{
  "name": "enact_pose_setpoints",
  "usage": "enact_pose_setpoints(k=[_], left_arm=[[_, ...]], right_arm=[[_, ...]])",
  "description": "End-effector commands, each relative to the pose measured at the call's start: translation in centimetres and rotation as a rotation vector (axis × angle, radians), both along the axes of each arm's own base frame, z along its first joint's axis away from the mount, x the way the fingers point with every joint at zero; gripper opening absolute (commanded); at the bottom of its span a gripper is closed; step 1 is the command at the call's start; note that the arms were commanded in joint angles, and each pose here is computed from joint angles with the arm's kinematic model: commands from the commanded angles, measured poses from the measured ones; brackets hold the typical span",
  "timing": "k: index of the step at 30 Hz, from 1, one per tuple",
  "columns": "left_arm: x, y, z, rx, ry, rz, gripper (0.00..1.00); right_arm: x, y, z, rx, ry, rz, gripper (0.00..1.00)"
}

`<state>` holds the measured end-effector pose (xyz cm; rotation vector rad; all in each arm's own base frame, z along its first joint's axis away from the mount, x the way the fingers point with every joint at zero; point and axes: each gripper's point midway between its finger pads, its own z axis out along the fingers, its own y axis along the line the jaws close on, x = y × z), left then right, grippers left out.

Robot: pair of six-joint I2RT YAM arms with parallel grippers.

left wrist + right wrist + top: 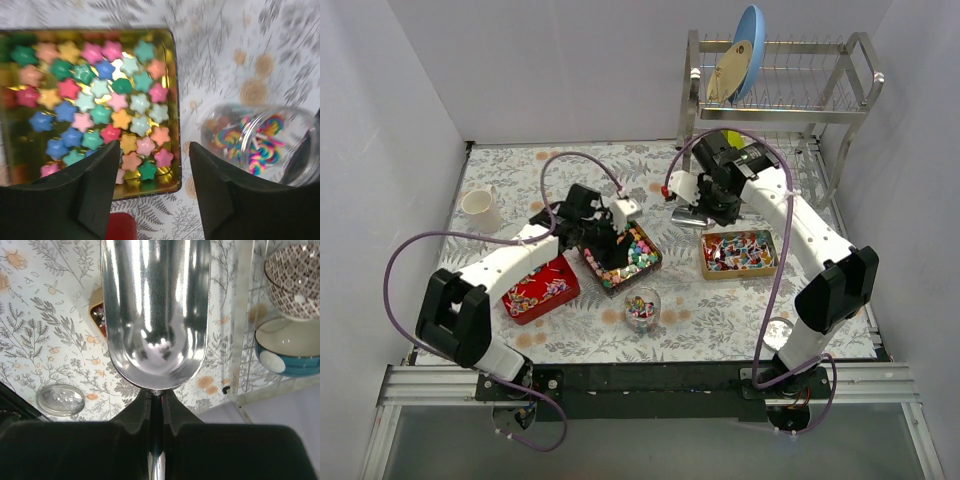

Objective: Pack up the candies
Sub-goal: Move the storage box to the center of the board, then adjust the spatula.

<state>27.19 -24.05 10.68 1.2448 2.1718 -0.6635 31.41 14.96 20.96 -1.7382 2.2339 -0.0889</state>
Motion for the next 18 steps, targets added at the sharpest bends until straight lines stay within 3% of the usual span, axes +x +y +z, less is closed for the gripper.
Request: enact_pose_setpoints(k=[1,3,4,7,18], left_arm=[[2.0,-1.1,9.7,-0.339,0.041,0.138,0.58],[1.9,-1.6,11.2,-0.441,0.136,0.149,0.58],[1.2,-1.8,11.9,-0.522,0.267,0.158,0.58],[1.1,-2.1,12.6,-0.616,0.370,0.189,0.58],[1.7,-2.9,12.7,-0.713,0.509,0.196,0.53]], right_arm=[[-0.2,2.4,1.3,0.048,-0.091,0.143,0.01],[-0.4,3.7,1.5,0.051,-0.109,0.189,0.01],[-0.4,4.5,1.8,0.062,-0.120,0.212,0.01],[-0.8,6.9,2.9,0.092,-0.146,0.284,0.01],[-2.6,11.9,4.2,0.128,-0.172,0.405,0.01]])
